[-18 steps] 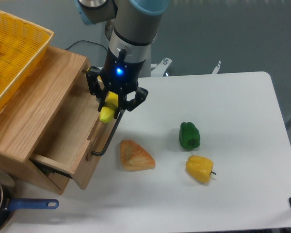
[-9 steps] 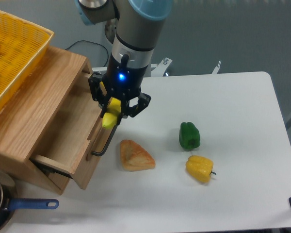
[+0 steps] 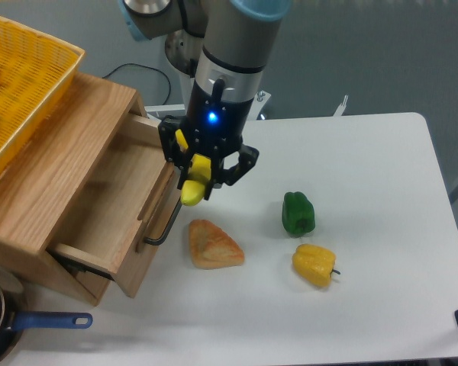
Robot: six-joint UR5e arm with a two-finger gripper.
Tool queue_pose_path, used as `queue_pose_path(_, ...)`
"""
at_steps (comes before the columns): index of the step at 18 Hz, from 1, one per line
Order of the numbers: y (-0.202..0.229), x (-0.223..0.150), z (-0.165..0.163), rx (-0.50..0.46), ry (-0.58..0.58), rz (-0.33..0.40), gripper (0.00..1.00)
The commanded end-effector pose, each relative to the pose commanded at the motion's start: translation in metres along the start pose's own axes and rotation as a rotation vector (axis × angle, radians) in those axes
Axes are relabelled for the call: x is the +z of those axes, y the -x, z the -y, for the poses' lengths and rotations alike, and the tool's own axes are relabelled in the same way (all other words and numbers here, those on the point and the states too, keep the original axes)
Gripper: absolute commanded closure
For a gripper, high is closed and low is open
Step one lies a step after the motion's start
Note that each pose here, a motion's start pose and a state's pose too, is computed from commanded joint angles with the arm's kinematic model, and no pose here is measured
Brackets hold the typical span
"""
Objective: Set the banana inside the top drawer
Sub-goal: 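Adjust the held banana above the drawer opening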
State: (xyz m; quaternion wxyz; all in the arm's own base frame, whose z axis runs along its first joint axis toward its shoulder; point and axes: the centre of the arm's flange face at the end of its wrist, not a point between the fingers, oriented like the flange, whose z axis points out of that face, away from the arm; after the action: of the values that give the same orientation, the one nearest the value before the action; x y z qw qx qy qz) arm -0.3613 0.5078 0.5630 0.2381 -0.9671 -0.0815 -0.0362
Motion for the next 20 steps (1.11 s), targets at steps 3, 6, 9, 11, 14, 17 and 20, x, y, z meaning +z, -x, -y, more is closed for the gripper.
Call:
queue_pose_path(3, 0.004, -0.007, -0.001, 0.003, -0.018, 0.02, 0.91)
queue_pose_path(6, 0.006, -0.01, 0.002, 0.015, -0.046, 0.042, 0.91)
queue_pose_path(9, 0.006, -0.011, 0.003, 0.021, -0.058, 0.052, 0.91)
queue_pose_path(11, 0.006, -0.004, 0.002, 0.019, -0.05, 0.047, 0.91)
queue_pose_path(14, 0.002, 0.016, -0.003, 0.018, -0.026, 0.019, 0.91)
queue_pose_path(17, -0.018, 0.026, 0.005, 0.038, -0.02, -0.007, 0.9)
queue_pose_path(20, -0.025, 0.025, 0.01, 0.043, -0.046, -0.037, 0.9)
